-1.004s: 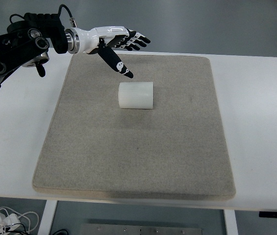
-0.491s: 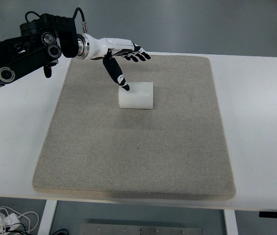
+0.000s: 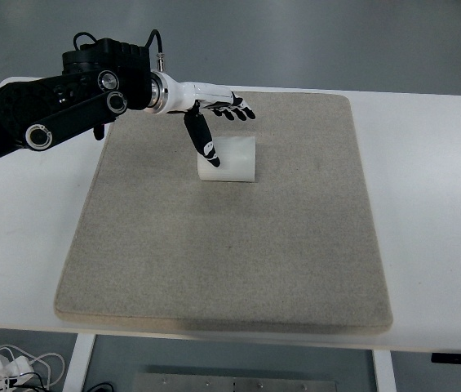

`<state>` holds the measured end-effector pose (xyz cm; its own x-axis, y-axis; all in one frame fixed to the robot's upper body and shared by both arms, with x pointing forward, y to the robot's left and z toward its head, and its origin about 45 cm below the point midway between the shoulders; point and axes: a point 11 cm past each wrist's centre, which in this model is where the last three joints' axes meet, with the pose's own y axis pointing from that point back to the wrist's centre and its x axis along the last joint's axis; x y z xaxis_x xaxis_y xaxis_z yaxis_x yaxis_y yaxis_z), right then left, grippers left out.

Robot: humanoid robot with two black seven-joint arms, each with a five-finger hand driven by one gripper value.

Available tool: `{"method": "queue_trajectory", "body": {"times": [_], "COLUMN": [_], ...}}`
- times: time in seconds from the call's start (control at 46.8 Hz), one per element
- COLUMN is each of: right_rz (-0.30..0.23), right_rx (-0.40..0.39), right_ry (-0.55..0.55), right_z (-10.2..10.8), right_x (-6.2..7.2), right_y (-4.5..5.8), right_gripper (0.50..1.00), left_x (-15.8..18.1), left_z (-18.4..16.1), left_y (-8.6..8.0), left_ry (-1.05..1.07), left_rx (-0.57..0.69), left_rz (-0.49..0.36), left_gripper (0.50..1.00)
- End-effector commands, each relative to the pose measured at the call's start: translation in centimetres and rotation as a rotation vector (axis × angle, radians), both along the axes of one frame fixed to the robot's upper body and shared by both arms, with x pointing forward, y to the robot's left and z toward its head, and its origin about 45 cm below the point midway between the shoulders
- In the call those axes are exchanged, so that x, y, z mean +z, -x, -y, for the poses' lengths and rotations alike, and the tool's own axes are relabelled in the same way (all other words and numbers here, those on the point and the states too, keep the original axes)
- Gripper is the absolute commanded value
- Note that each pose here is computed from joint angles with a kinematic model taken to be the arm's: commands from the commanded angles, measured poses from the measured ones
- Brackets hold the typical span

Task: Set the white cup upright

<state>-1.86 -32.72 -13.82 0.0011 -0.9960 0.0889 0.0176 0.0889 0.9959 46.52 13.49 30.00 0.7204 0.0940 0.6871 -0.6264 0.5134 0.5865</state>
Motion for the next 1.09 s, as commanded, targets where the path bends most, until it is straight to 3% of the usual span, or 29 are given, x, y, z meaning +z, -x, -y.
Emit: {"method": "queue_trajectory", "body": {"times": [0.0, 0.812, 1.026, 1.068], "right_rz": [0.0, 0.0, 0.0, 0.0], "right_rx": [0.0, 0.0, 0.0, 0.0], "right_ry": [0.0, 0.0, 0.0, 0.0], "right_z": [0.0, 0.0, 0.0, 0.0], "right_x": [0.0, 0.0, 0.0, 0.0], "right_y": [0.0, 0.0, 0.0, 0.0], "right_gripper": [0.952, 0.952, 0.952, 0.952], "left_x": [-0.4, -3.6, -3.7, -3.7], "left_z": [0.2, 2.0, 2.0, 2.0], "left_y": [-0.2, -0.4, -0.4, -0.4], "left_ry": [-0.005, -0.038, -0.039, -0.041], "left_rx": [0.007, 0.017, 0.017, 0.016], "left_rz": [-0.005, -0.035, -0.036, -0.034], "left_gripper": [0.99, 0.99, 0.969, 0.937]}}
